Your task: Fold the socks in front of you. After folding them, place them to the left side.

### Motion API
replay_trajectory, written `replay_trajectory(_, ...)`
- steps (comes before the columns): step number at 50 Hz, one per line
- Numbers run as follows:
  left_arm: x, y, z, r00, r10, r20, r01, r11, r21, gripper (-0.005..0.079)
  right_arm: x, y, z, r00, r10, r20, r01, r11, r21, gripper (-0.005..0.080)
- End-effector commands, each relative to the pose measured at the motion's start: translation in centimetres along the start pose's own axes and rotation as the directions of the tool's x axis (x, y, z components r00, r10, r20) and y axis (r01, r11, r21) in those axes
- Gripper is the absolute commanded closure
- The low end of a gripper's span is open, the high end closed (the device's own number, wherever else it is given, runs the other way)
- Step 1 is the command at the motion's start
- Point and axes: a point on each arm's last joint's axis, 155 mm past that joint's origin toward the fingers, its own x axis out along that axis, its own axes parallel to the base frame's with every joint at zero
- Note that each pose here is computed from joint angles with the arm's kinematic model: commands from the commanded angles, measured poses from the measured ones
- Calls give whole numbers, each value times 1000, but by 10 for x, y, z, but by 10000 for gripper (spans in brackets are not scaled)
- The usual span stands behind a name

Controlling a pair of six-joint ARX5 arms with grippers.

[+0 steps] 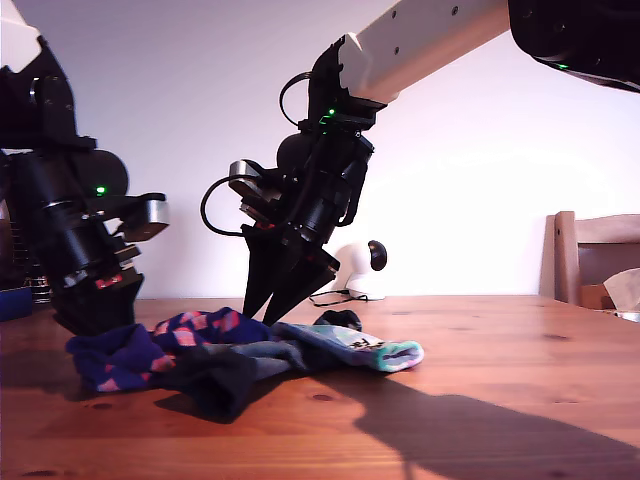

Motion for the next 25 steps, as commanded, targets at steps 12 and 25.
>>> replay_trajectory(12,24,4,-36,994,-6,-106,5,1000,-12,764,-9,20,20,999,-4,51,10,994,-113,469)
replay_trajectory(25,24,1,-38,993,-14,-117,12,1000,-14,764,-7,19,29,996,-18,82,30,990,-137,467)
